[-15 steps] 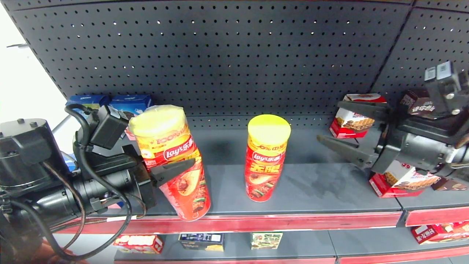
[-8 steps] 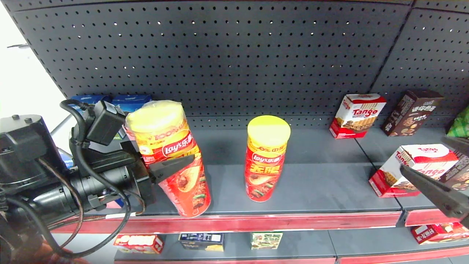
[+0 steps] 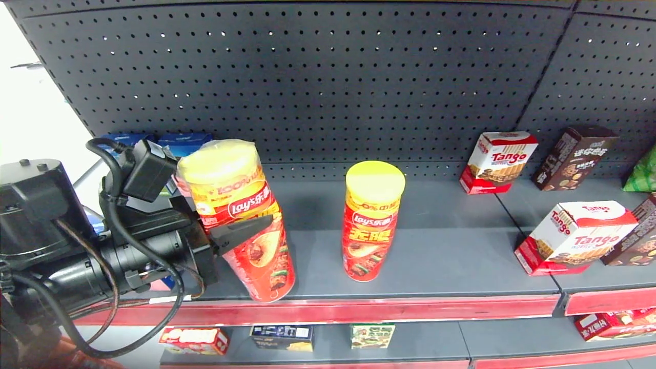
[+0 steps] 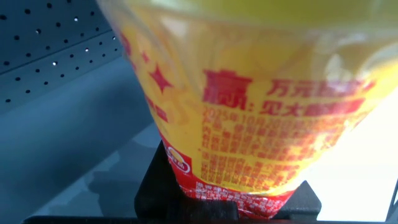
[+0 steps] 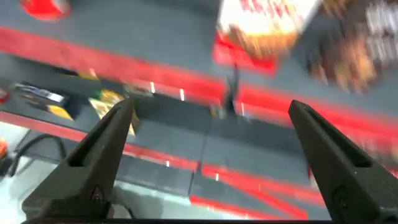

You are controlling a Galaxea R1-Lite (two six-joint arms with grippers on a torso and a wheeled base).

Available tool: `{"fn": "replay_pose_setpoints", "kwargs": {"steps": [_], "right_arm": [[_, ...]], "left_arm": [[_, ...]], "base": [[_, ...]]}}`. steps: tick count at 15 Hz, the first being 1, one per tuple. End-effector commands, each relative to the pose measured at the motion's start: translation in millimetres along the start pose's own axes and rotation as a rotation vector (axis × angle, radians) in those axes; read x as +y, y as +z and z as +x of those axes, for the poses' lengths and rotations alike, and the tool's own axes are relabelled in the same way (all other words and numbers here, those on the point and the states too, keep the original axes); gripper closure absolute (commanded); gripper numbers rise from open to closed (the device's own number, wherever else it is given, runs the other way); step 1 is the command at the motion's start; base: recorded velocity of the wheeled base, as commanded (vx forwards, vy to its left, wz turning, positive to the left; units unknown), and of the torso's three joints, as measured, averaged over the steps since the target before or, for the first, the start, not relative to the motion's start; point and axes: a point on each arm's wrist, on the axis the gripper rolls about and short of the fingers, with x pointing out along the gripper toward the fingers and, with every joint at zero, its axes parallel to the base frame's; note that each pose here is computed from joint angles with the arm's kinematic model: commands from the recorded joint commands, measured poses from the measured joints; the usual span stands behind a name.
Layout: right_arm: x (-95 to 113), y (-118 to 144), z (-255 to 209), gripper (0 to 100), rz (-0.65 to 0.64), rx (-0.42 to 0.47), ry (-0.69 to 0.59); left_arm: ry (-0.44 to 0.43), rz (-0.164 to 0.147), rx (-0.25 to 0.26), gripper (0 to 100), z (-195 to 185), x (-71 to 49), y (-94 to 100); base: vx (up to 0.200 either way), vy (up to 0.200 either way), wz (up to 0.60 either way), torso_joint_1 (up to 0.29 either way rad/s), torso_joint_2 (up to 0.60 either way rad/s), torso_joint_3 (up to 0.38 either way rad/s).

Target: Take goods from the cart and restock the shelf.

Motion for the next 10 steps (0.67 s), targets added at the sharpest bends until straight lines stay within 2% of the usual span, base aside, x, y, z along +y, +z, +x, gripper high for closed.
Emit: {"fn": "replay_pose_setpoints", "kwargs": {"steps": [1,5,7,8,10], "right_arm": [[3.5,-32.7,-7.9,0,0.055,-0.031,-0.126],[3.3,-33.1,-7.9,0,0.089,-0.027,-0.193],[3.5,-33.4,-7.8,0,0.101,-0.029,-0.186],[3.8,-33.3,-7.7,0,0.107,-0.031,-0.173],[6.5,-32.9,-7.4,0,0.114,-0.044,-0.049]], "left_arm": [[-0.003,0.001,0.001,100,0.3,-0.7,-0.3],[-0.003,-0.005,0.008,100,-1.8,-2.1,-2.7],[-0.003,-0.003,0.008,100,-1.8,-2.1,-2.7],[-0.003,-0.003,0.008,100,-1.8,-2.1,-2.7],[-0.003,-0.002,0.006,100,-2.9,-2.7,-2.5]], "base": [[0.000,0.000,0.00,0.000,0.00,0.000],[0.000,0.000,0.00,0.000,0.00,0.000],[0.000,0.000,0.00,0.000,0.00,0.000],[0.000,0.000,0.00,0.000,0.00,0.000],[0.000,0.000,0.00,0.000,0.00,0.000]]}}
